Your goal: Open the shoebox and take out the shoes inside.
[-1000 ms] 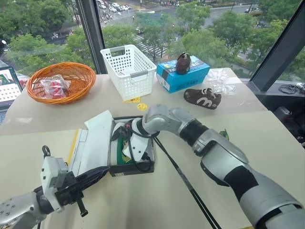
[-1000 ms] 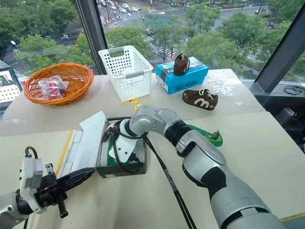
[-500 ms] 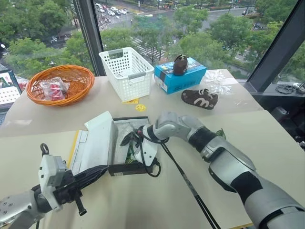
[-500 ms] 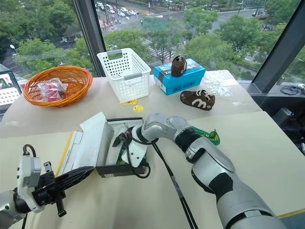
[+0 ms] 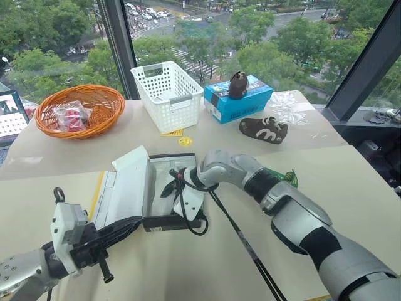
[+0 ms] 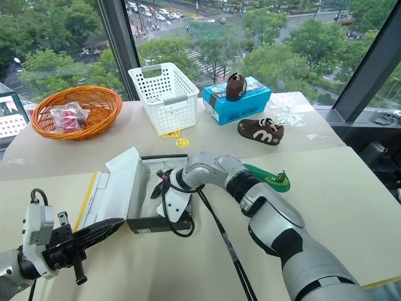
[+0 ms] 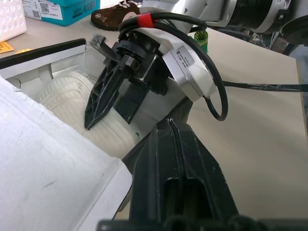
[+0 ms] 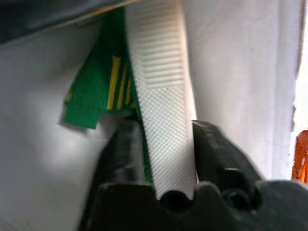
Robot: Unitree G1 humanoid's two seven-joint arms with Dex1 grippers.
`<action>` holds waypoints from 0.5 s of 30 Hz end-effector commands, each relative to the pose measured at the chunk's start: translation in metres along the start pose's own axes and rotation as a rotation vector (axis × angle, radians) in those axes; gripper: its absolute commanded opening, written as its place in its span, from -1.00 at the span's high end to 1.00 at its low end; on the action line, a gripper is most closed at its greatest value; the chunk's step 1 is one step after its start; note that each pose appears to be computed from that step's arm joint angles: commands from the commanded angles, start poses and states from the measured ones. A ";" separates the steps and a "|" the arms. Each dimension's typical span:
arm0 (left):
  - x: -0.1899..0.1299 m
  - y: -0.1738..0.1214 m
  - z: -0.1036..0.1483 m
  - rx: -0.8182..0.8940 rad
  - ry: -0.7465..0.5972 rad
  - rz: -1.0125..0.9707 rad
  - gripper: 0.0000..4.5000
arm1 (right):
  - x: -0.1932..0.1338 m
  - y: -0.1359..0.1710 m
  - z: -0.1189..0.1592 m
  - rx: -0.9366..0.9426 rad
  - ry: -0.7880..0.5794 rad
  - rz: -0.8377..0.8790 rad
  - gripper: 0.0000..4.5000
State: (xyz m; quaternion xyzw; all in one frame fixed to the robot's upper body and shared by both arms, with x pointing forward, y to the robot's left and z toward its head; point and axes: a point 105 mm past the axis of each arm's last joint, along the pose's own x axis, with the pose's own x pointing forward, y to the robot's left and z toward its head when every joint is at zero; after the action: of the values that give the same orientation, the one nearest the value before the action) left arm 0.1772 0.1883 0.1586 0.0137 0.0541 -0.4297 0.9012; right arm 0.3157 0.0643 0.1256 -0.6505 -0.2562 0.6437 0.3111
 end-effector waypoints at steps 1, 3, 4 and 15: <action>0.003 -0.004 0.006 0.031 -0.009 -0.020 1.00 | 0.001 0.007 0.001 0.016 0.001 0.022 0.76; 0.003 -0.004 0.006 0.031 -0.008 -0.021 1.00 | -0.002 0.002 0.004 0.020 -0.007 -0.003 0.76; 0.003 -0.004 0.005 0.032 -0.006 -0.020 1.00 | -0.003 -0.004 0.005 0.027 -0.014 -0.035 0.76; 0.003 -0.002 0.004 0.045 0.002 -0.021 1.00 | -0.070 -0.061 0.019 0.261 -0.184 -0.419 0.76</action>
State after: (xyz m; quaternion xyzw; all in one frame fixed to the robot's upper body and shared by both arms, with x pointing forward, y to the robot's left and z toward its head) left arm 0.1793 0.1852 0.1582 0.0208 0.0542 -0.4372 0.8975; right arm 0.2994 0.0603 0.1881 -0.5114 -0.2992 0.6587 0.4637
